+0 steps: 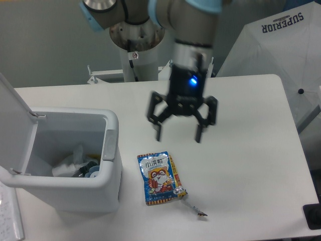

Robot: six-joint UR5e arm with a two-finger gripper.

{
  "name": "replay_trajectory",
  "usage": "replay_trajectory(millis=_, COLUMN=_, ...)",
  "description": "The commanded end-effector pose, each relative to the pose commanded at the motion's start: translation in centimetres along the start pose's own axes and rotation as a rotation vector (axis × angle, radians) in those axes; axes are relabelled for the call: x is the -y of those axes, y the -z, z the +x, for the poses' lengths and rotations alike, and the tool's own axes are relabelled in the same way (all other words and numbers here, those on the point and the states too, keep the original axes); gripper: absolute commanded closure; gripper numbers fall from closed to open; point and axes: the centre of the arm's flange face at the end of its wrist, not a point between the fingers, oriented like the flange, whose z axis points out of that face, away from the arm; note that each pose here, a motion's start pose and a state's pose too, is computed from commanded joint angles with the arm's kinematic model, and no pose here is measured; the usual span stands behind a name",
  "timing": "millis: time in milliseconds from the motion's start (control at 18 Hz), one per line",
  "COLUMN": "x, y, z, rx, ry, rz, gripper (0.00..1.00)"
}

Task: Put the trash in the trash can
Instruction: 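Move the gripper back to the small torn wrapper strip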

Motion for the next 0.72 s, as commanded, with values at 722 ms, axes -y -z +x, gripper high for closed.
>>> replay_trajectory(millis=722, x=0.2, y=-13.9, z=-3.9, rx=0.021, ry=0.027, rz=-0.161, gripper=0.0)
